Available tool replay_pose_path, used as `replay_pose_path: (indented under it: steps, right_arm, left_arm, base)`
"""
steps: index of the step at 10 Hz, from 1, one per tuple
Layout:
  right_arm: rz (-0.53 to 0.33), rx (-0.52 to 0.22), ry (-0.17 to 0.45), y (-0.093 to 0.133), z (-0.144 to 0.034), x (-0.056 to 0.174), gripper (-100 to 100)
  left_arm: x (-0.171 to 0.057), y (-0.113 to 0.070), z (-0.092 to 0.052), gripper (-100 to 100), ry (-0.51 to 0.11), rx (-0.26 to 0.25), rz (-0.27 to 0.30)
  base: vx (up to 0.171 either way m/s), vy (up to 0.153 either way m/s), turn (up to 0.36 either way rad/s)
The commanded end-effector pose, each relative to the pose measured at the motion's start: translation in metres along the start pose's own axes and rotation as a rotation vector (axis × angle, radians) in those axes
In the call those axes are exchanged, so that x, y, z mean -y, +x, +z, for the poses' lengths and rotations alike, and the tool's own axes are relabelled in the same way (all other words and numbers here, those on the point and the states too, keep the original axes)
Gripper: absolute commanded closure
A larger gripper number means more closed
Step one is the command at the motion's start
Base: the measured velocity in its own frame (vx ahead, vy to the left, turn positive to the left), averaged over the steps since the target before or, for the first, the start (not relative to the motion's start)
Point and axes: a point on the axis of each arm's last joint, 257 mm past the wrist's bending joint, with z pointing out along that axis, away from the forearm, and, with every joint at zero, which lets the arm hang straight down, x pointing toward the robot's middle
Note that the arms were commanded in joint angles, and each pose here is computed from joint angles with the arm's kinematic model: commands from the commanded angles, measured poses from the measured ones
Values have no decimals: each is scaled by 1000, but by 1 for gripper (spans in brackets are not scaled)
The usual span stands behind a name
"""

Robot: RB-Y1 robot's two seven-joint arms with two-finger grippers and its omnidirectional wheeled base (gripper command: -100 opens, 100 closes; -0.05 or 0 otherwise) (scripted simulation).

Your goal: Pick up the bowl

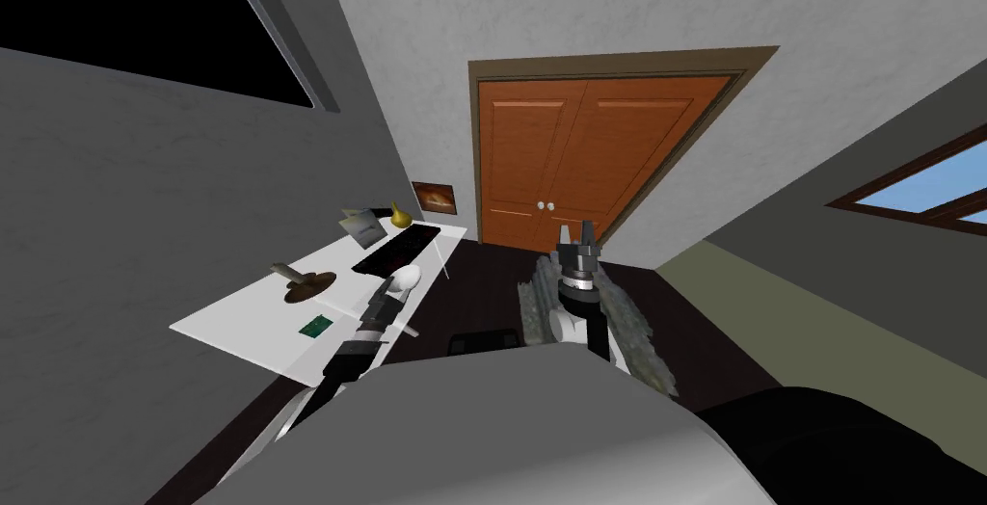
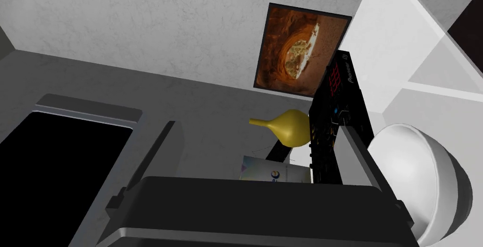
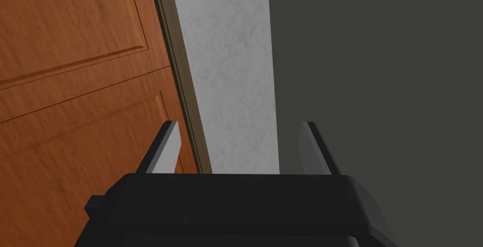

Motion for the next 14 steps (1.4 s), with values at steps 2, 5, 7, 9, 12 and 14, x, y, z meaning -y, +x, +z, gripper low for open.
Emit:
replay_pose_path:
  steps: [2, 5, 7, 9, 12, 14]
  right_arm:
    - [0, 0, 0, 0, 0, 0, 0]
    - [0, 0, 0, 0, 0, 0, 0]
    - [0, 0, 0, 0, 0, 0, 0]
    - [0, 0, 0, 0, 0, 0, 0]
    - [0, 0, 0, 0, 0, 0, 0]
    - [0, 0, 0, 0, 0, 0, 0]
  left_arm:
    - [-30, -17, -12, -100, -85, 17, -37]
    - [-72, -48, -38, -100, -227, 55, -74]
    - [-92, -65, -54, -100, -297, 81, -91]
    - [-110, -84, -71, -100, -367, 113, -113]
    - [-133, -110, -97, -100, -449, 167, -138]
    - [-147, -131, -118, -100, -514, 210, -151]
  base:
    - [-25, -5, -190]
    - [-21, -6, -209]
    - [-24, -6, -212]
    - [-18, -7, -234]
    - [-15, -6, -167]
    - [-13, -7, -195]
